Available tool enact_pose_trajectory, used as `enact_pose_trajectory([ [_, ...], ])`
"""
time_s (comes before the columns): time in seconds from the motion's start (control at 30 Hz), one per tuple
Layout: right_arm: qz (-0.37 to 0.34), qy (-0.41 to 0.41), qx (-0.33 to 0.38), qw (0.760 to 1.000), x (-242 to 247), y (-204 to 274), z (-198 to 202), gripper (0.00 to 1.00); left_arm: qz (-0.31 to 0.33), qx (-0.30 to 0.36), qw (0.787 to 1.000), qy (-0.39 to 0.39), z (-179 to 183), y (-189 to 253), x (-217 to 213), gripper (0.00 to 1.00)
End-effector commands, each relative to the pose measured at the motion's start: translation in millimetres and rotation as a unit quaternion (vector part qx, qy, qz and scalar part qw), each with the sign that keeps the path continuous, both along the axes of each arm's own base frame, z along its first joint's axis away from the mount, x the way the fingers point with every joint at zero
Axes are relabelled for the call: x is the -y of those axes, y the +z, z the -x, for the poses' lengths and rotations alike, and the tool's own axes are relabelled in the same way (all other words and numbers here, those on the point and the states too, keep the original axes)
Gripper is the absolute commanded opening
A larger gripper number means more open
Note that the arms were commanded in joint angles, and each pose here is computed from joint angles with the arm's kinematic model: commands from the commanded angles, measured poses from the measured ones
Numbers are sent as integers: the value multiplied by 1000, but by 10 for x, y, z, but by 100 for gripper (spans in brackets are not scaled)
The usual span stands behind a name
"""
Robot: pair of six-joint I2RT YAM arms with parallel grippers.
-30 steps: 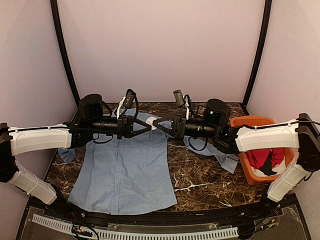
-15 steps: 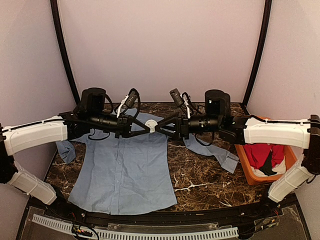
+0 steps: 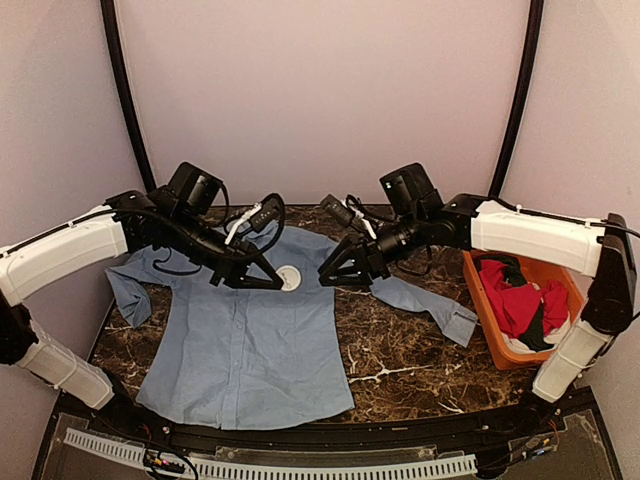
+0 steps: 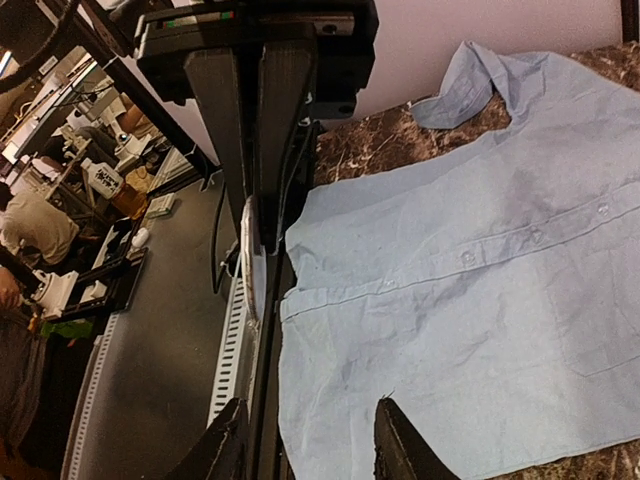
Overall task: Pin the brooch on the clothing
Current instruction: Pass from the left arm to the right
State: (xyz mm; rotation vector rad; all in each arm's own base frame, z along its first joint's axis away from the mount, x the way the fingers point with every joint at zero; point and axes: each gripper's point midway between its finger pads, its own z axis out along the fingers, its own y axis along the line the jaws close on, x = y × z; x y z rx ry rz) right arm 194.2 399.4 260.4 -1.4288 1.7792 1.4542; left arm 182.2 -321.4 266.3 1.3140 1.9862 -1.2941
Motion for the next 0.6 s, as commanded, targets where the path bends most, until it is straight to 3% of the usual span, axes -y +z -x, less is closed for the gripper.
enact_pose_trajectory([
  [0.0,18,54,-56,997,22,-61,182,39,-55,1,998,-31,134,-152,-88,1],
  [0.27,21,86,-89,992,-132,-124,294,36,-101,1,994,-43,133,-360,0,1],
  [0.57,35,67,-124,989,-284,-341,244,26,-85,12,996,-30,54,-306,78,1],
])
